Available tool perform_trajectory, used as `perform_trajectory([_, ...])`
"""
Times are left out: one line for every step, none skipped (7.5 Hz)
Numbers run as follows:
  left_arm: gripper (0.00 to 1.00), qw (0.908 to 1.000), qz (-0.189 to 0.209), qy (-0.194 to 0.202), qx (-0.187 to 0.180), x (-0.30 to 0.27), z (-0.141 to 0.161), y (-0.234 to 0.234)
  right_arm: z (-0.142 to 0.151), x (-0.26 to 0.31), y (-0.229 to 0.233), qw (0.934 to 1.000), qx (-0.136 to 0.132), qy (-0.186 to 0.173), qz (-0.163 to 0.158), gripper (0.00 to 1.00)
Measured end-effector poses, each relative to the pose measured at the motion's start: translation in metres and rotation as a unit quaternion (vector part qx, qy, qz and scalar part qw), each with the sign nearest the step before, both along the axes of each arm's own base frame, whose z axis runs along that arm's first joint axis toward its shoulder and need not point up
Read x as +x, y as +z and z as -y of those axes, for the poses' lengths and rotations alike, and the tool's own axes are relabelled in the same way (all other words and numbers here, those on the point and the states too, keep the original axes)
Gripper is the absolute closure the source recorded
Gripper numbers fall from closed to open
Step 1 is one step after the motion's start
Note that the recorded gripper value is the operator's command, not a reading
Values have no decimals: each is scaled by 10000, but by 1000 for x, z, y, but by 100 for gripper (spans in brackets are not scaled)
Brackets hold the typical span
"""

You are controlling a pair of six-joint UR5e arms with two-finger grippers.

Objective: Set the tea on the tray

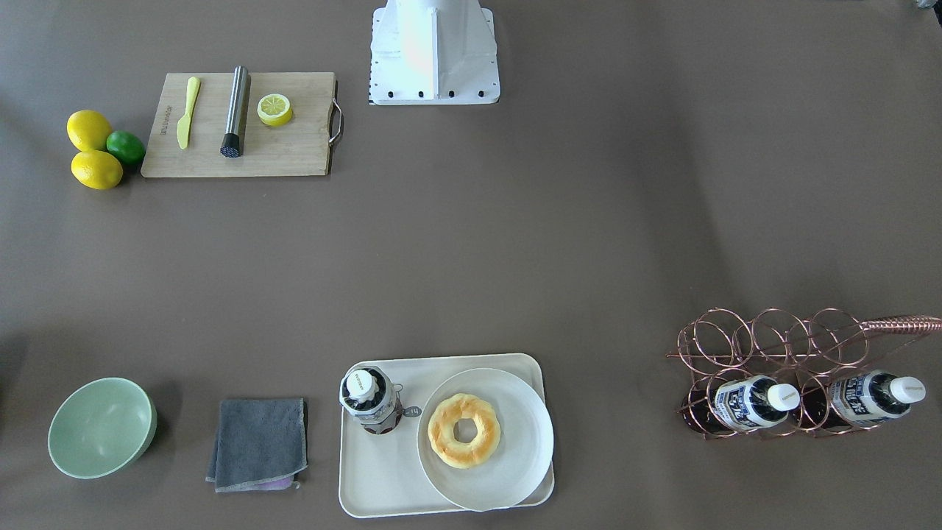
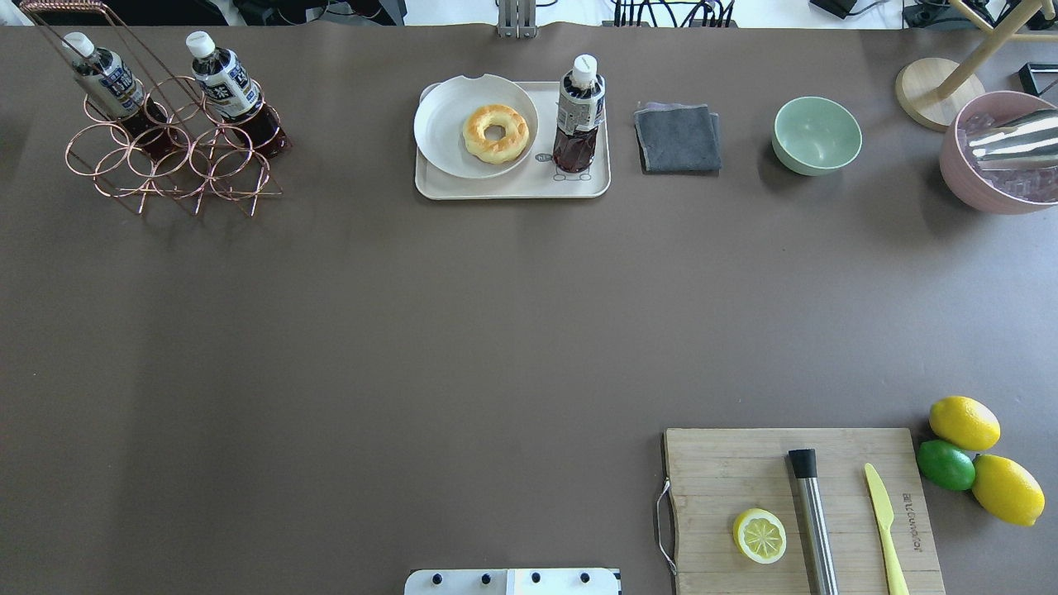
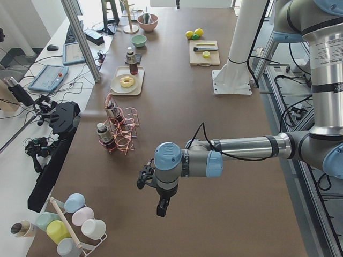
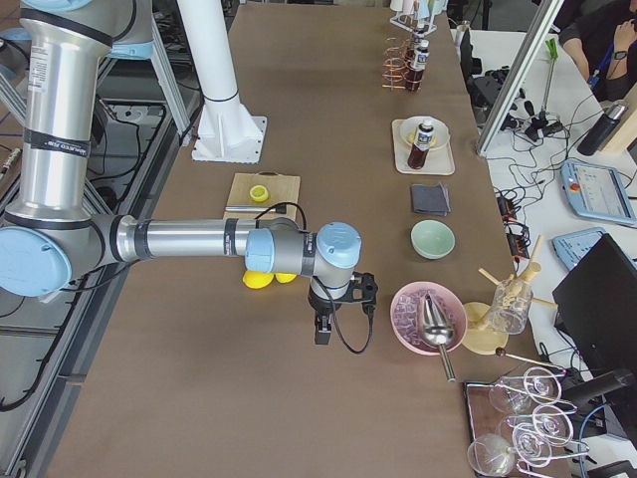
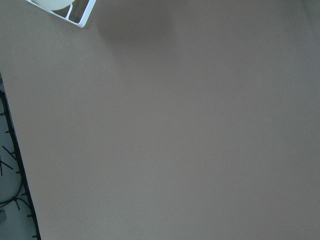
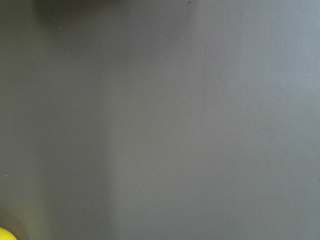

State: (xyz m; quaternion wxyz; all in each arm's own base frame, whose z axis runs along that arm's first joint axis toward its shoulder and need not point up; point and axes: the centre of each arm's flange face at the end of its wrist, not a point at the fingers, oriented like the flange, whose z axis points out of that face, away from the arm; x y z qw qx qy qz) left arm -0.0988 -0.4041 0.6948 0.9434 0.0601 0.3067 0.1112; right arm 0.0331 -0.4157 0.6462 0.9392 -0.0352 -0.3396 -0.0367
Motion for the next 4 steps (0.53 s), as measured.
perform_trajectory([0,10000,-10,-5,-44,0,-1,5,0,0,0,10000,1,-4,5,0])
perform_trajectory([0,10000,-14,-7,-71,0,-2,7,0,0,0,10000,7,-13,7,0])
perform_trajectory([0,9999,-17,-7,-103,0,-3,10,0,0,0,10000,11,-19,13,0])
perform_trajectory([0,9999,-16,-7,-124,0,-4,12,0,0,0,10000,15,-23,22,0])
